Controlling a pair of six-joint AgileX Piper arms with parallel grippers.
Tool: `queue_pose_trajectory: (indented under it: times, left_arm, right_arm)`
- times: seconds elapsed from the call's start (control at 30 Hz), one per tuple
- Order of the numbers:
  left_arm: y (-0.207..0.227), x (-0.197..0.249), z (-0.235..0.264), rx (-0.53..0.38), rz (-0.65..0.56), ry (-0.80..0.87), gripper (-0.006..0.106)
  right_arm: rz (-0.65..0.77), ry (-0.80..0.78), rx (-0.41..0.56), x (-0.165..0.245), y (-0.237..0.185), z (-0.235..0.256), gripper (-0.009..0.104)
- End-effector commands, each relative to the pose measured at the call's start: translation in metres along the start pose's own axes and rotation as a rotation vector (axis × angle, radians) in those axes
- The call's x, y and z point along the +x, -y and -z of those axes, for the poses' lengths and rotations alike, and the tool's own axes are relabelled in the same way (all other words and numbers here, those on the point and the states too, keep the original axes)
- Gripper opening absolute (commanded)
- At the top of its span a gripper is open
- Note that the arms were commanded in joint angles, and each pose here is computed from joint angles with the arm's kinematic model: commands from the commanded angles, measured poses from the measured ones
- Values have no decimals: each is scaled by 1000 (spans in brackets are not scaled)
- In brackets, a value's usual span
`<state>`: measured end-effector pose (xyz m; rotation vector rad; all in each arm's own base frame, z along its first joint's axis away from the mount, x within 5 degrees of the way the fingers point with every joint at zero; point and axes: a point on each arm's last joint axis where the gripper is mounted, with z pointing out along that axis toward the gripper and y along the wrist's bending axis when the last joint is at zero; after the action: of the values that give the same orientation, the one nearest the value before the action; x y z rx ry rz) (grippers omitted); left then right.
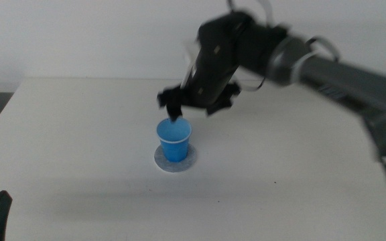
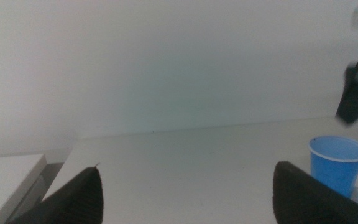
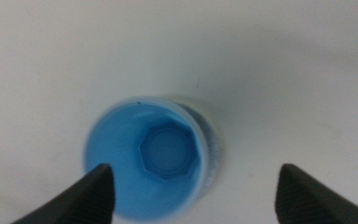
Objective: Place an empty cup on a cup mat.
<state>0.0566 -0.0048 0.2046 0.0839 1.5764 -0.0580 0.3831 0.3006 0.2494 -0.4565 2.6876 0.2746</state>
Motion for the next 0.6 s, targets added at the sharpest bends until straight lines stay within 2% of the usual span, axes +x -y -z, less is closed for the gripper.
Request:
queue_pose_trajectory:
  times: [0.0,0.1,0.2,0.3,0.43,0.57]
  left_arm:
    - [0,-1,0,2,6,10,94]
    - [0,-1,0,2,6,10,94]
    - [0,-1,0,2,6,10,94]
    - [0,-1,0,2,6,10,94]
    - [0,-1,0,2,6,10,94]
    - [0,-1,0,2,6,10,94]
  right_arm:
    - [14,97,32,-4,12,48,75]
    - [60,222,50,8,35,95,85]
    - [46,404,33,35,64,146,86]
    - [-14,554,57,73,105,180,86]
    - [-89,634,192,138,162,203,87]
    - [-134,679,310,198,188,220,91]
